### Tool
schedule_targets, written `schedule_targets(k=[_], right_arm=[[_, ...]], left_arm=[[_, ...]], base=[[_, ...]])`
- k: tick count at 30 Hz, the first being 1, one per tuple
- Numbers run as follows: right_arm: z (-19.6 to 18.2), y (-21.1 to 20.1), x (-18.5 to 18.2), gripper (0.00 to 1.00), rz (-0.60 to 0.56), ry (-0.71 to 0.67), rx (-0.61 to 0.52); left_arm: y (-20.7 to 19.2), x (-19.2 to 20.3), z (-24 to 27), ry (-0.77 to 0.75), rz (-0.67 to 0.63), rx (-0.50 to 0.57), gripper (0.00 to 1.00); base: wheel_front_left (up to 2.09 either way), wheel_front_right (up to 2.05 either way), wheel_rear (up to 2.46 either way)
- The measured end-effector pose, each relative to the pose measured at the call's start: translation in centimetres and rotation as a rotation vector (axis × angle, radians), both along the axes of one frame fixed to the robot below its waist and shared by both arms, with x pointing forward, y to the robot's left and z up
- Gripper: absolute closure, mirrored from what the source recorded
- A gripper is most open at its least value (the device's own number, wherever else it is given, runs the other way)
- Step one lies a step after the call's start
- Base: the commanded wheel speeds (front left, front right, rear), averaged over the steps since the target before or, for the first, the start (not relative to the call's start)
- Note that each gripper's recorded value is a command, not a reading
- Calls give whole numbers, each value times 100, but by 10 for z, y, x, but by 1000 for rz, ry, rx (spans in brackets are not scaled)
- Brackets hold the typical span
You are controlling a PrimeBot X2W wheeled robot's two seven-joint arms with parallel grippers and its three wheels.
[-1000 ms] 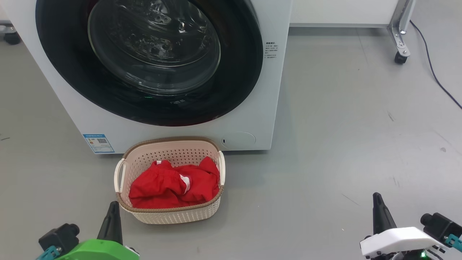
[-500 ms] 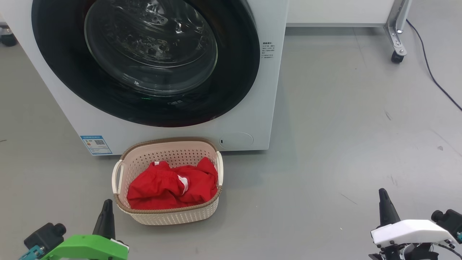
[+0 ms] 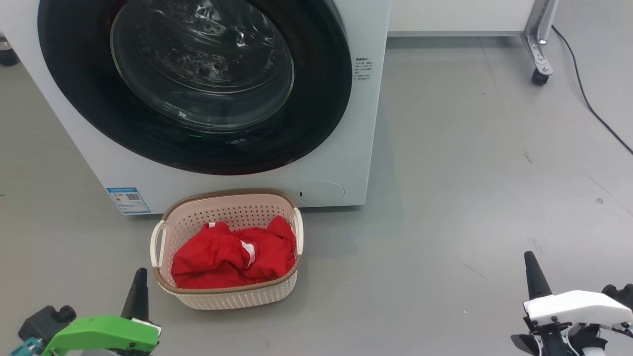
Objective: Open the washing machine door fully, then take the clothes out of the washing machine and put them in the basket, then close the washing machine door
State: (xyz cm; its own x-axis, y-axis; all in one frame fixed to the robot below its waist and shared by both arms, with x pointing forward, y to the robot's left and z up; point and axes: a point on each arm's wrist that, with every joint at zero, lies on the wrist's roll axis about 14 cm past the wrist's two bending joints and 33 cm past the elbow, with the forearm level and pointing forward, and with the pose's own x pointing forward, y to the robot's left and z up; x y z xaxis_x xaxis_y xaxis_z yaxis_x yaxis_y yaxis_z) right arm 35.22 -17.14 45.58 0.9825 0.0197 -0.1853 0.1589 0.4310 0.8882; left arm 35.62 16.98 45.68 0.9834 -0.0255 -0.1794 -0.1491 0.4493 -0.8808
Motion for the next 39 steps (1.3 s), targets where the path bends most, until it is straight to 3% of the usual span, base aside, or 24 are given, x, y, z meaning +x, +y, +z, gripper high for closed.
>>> schedule_targets(k=[31, 39], right_arm=[[20, -29, 19, 100, -104, -77, 419], [22, -32, 20, 100, -112, -88, 451]], left_arm=[[13, 15, 15, -54, 62, -442, 100], [14, 18, 19, -66, 61, -463, 100]], base=[[0, 0, 0], [0, 0, 0]])
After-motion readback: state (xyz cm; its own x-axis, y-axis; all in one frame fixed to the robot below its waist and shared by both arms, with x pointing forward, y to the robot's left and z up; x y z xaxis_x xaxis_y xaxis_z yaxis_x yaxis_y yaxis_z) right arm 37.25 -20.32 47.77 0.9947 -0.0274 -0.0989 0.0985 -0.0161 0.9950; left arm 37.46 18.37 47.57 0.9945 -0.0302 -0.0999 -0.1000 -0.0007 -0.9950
